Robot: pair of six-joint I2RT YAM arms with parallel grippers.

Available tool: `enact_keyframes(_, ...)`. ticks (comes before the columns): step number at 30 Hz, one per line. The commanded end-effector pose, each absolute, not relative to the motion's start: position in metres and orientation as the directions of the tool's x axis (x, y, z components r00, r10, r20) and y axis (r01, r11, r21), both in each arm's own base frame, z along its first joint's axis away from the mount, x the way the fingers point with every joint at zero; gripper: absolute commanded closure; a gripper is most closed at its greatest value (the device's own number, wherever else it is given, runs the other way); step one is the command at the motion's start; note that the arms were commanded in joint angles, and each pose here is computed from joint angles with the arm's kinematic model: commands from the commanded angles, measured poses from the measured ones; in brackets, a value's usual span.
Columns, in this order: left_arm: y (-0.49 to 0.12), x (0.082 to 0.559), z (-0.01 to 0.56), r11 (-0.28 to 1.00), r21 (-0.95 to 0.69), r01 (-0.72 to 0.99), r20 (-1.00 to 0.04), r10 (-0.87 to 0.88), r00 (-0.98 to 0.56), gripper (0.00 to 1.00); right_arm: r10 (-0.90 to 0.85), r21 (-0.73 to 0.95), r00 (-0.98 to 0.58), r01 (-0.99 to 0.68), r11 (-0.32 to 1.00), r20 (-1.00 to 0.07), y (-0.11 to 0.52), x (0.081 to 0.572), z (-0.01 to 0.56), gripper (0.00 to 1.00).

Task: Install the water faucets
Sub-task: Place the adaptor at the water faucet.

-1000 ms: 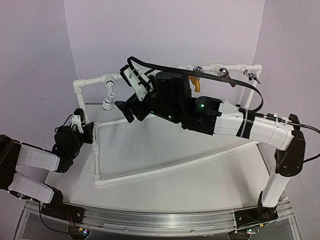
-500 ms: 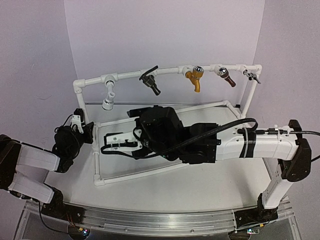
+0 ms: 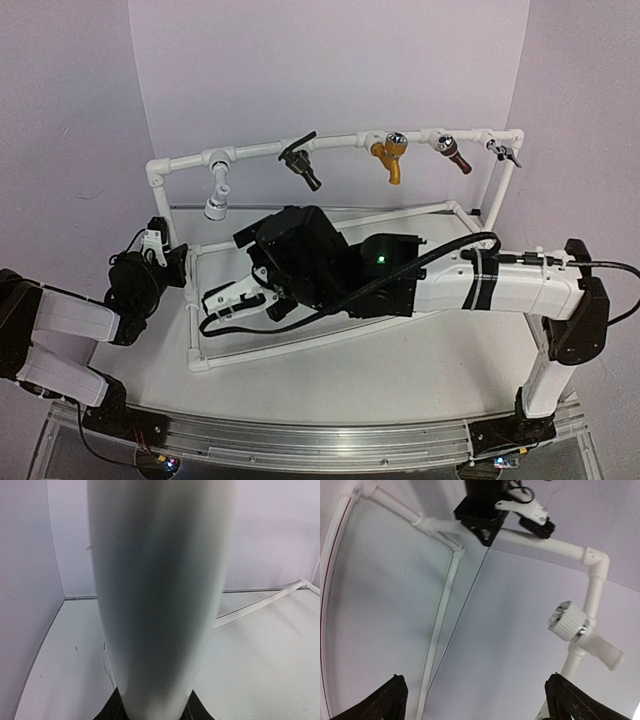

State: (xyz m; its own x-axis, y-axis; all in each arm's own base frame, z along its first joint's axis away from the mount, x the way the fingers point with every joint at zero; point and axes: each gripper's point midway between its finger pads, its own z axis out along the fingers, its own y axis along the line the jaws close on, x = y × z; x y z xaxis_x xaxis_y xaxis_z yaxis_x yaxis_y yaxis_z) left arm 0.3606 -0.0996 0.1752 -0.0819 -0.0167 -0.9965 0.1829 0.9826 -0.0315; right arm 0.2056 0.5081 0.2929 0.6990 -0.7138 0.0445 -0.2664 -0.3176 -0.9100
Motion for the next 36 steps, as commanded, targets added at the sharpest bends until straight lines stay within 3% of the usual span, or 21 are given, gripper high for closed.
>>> enact_keyframes(1,-0.139,0.354,0.189,0.930,-0.069,0.360,-0.997,-0.048,-0.068,1.00,-0.632,-0.867,0.707,-0.486,-0.107,-0.318,0.515,0.189,0.323,0.02)
enact_keyframes(6,-0.139,0.354,0.188,0.930,-0.072,0.360,-0.996,-0.049,-0.072,1.00,-0.575,-0.715,0.632,-0.690,-0.112,-0.520,0.510,0.192,0.282,0.02)
enact_keyframes(9,-0.139,0.354,0.188,0.930,-0.073,0.360,-0.996,-0.049,-0.075,1.00,-0.537,-0.675,0.608,-0.732,-0.092,-0.585,0.511,0.193,0.279,0.02)
enact_keyframes(11,-0.139,0.353,0.188,0.930,-0.073,0.360,-0.996,-0.049,-0.074,1.00,-0.526,-0.715,0.628,-0.698,-0.053,-0.574,0.514,0.199,0.293,0.02)
enact_keyframes(21,-0.140,0.355,0.187,0.930,-0.071,0.361,-0.996,-0.046,-0.076,1.00,-0.630,-0.952,0.773,-0.238,-0.191,-0.066,0.533,0.215,0.318,0.04)
enact_keyframes(26,-0.140,0.355,0.187,0.930,-0.071,0.359,-0.996,-0.046,-0.076,1.00,-0.603,-0.976,0.798,-0.139,-0.169,-0.009,0.550,0.215,0.342,0.06)
enact_keyframes(36,-0.145,0.355,0.186,0.921,-0.071,0.384,-0.996,-0.044,-0.079,1.00,-0.654,-0.939,0.689,0.123,-0.320,0.313,0.570,0.249,0.344,0.06)
